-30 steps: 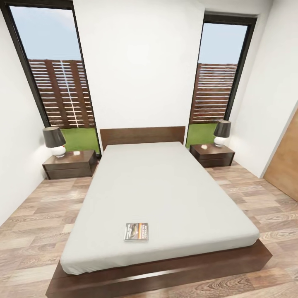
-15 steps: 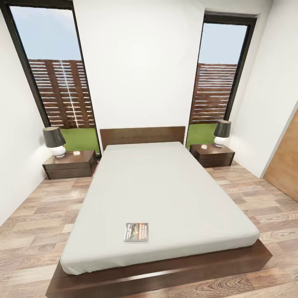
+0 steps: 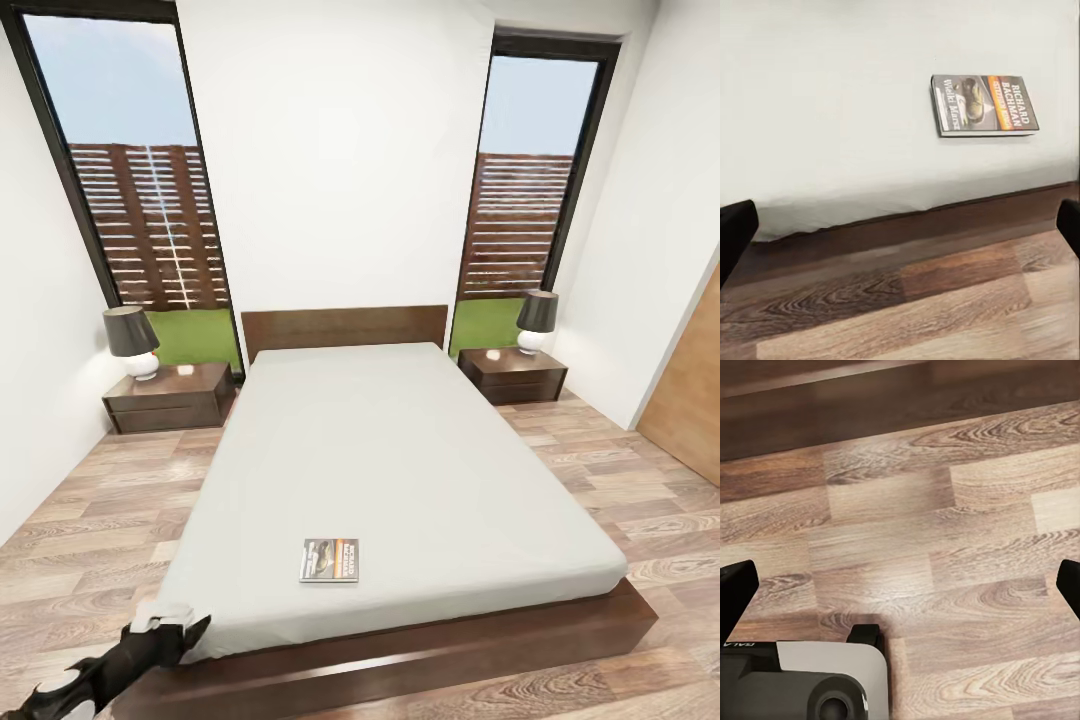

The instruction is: In the bedroom, move the book from the bed onto either nightstand, and place the two sandals side by side next to the bed.

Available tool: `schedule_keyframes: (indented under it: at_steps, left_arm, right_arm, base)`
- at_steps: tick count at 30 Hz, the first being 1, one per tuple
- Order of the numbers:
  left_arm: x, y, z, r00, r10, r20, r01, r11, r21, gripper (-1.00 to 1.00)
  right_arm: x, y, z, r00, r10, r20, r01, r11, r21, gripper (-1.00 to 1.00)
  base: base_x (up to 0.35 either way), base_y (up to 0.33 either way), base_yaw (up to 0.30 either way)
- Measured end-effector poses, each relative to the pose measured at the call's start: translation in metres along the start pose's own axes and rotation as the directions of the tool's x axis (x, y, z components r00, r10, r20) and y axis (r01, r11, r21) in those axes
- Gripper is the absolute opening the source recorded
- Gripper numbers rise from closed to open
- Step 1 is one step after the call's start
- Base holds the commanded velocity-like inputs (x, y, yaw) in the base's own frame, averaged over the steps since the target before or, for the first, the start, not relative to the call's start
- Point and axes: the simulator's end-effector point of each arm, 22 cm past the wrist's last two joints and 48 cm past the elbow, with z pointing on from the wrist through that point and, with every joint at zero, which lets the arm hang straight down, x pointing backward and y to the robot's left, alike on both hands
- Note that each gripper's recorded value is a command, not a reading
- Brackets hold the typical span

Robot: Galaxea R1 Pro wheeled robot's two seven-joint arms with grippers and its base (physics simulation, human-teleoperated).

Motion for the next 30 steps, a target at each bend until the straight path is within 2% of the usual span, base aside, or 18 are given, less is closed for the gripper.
schedule_keyframes:
  at_steps: [2,5,9,10,11,12,13,17,18,22,30]
  left_arm:
    - [-0.031,0.003,-0.006,1.0,-0.005,0.03,0.006,0.999,-0.033,1.0]
    - [-0.063,0.014,-0.013,0.999,-0.014,0.039,0.018,0.996,-0.088,1.0]
    - [-0.116,0.015,-0.007,0.997,-0.013,0.08,0.023,0.992,-0.123,1.0]
    - [-0.116,0.015,-0.007,0.997,-0.014,0.08,0.023,0.992,-0.123,1.0]
    - [-0.128,0.015,-0.002,0.996,-0.018,0.089,0.03,0.991,-0.131,1.0]
    - [-0.143,0.017,0.011,0.995,-0.037,0.095,0.051,0.987,-0.154,1.0]
    - [-0.144,0.017,0.011,0.995,-0.038,0.096,0.053,0.987,-0.154,1.0]
    - [-0.164,0.019,0.046,0.993,-0.083,0.083,0.098,0.974,-0.204,1.0]
    - [-0.165,0.019,0.046,0.993,-0.083,0.083,0.099,0.974,-0.204,1.0]
    - [-0.184,0.02,0.075,0.995,-0.086,0.054,0.097,0.964,-0.249,1.0]
    - [-0.219,0.013,0.094,0.995,-0.098,0.027,0.101,0.974,-0.202,1.0]
  right_arm:
    - [0.0,0.0,0.0,1.0,0.0,0.0,0.0,1.0,0.0,1.0]
    - [0.0,-0.001,0.0,1.0,0.0,0.0,0.0,1.0,0.001,1.0]
    - [0.0,-0.002,0.0,1.0,0.001,0.0,-0.001,1.0,0.003,1.0]
    - [0.0,-0.002,0.0,1.0,0.001,0.0,-0.001,1.0,0.003,1.0]
    - [0.0,-0.002,0.0,1.0,0.001,0.001,-0.001,1.0,0.004,1.0]
    - [0.0,-0.003,0.0,1.0,0.002,0.0,-0.002,1.0,0.004,1.0]
    - [0.0,-0.003,-0.001,1.0,0.002,0.001,-0.002,1.0,0.004,1.0]
    - [-0.001,-0.004,-0.001,1.0,0.002,0.001,-0.002,1.0,0.005,1.0]
    - [-0.001,-0.004,-0.001,1.0,0.001,0.002,-0.001,1.0,0.005,1.0]
    - [-0.001,-0.004,-0.001,1.0,0.001,0.002,-0.001,1.0,0.006,1.0]
    - [-0.002,-0.005,-0.001,1.0,0.001,0.003,-0.001,1.0,0.008,1.0]
  base:
    - [0.0,0.0,0.0]
    - [0.0,0.0,0.0]
    - [0.0,0.0,0.0]
    - [0.0,0.0,0.0]
    - [0.0,0.0,0.0]
    - [0.0,0.0,0.0]
    - [0.0,0.0,0.0]
    - [0.0,0.0,0.0]
    - [0.0,0.0,0.0]
    - [0.0,0.0,0.0]
    - [0.0,0.0,0.0]
